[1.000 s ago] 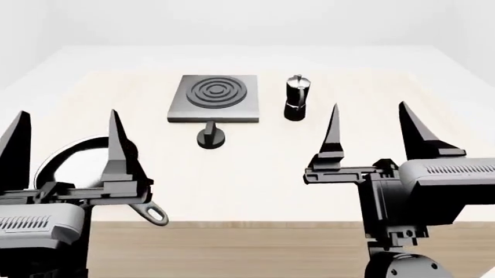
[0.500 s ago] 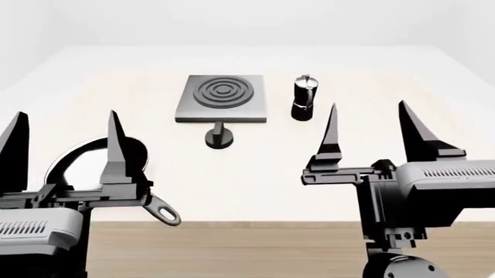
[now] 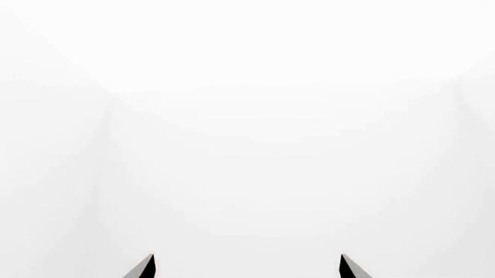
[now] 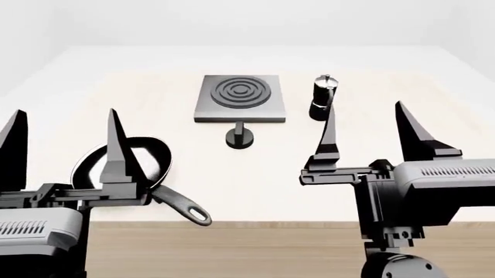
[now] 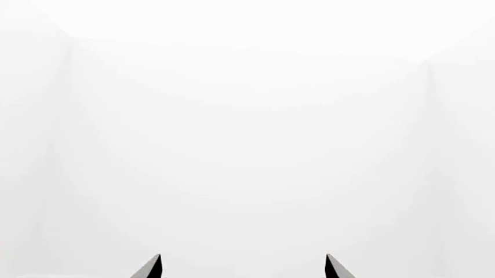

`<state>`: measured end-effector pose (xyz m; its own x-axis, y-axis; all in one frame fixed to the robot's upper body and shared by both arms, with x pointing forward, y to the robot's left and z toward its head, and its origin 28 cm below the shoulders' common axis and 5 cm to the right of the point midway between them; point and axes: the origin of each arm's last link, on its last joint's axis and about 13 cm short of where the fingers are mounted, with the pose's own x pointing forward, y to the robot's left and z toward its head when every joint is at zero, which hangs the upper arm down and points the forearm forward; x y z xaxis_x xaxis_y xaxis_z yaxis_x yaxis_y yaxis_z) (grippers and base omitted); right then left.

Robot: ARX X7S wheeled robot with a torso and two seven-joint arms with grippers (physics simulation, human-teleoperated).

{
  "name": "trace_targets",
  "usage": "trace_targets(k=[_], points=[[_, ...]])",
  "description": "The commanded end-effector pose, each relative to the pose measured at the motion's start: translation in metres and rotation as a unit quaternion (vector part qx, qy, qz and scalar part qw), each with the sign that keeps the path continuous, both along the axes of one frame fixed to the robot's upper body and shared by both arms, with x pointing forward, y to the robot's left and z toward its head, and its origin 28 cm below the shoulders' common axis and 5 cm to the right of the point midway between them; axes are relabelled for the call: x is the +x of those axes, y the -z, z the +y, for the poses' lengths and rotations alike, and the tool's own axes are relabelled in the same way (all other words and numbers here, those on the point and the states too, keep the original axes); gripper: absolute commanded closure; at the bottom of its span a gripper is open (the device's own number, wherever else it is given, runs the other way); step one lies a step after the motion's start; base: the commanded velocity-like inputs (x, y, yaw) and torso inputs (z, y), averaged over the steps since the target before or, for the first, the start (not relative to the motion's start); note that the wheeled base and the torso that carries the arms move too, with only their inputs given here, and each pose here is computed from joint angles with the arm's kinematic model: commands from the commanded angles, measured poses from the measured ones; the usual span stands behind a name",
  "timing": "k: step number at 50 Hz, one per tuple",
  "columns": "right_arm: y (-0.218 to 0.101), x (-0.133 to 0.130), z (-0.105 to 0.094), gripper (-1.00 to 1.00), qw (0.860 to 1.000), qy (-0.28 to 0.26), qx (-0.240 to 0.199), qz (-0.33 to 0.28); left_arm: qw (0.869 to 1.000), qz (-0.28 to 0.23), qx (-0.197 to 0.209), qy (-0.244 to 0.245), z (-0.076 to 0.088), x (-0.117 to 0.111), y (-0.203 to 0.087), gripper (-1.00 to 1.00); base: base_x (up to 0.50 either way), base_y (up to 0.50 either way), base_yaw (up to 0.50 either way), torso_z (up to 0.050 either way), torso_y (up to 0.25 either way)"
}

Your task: Turn on the stove and put the moka pot on it.

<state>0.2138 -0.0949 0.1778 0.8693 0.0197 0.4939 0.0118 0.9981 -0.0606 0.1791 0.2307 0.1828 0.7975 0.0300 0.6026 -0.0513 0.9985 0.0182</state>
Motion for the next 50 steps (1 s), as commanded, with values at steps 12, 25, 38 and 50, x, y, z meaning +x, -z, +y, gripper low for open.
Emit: trace_targets(k=[12, 25, 38, 50], points=[[0.002, 0.000, 0.001, -1.00, 1.000, -0.003, 0.004, 0.006, 1.000, 0.001, 0.003, 0.003, -0.001, 0.000, 0.000, -1.00, 0.11, 0.00, 0.00, 0.000, 0.000], [0.002, 0.000, 0.001, -1.00, 1.000, -0.005, 0.005, 0.005, 1.000, 0.000, 0.003, 0.004, -0.001, -0.001, -0.001, -1.00, 0.11, 0.00, 0.00, 0.000, 0.000], [0.004, -0.001, 0.002, -1.00, 1.000, -0.005, 0.006, 0.006, 1.000, 0.002, 0.005, 0.004, -0.001, -0.001, 0.001, -1.00, 0.11, 0.00, 0.00, 0.000, 0.000], [0.010, -0.001, 0.002, -1.00, 1.000, -0.006, 0.007, 0.005, 1.000, 0.003, 0.006, 0.005, -0.001, -0.001, 0.002, -1.00, 0.17, 0.00, 0.00, 0.000, 0.000]])
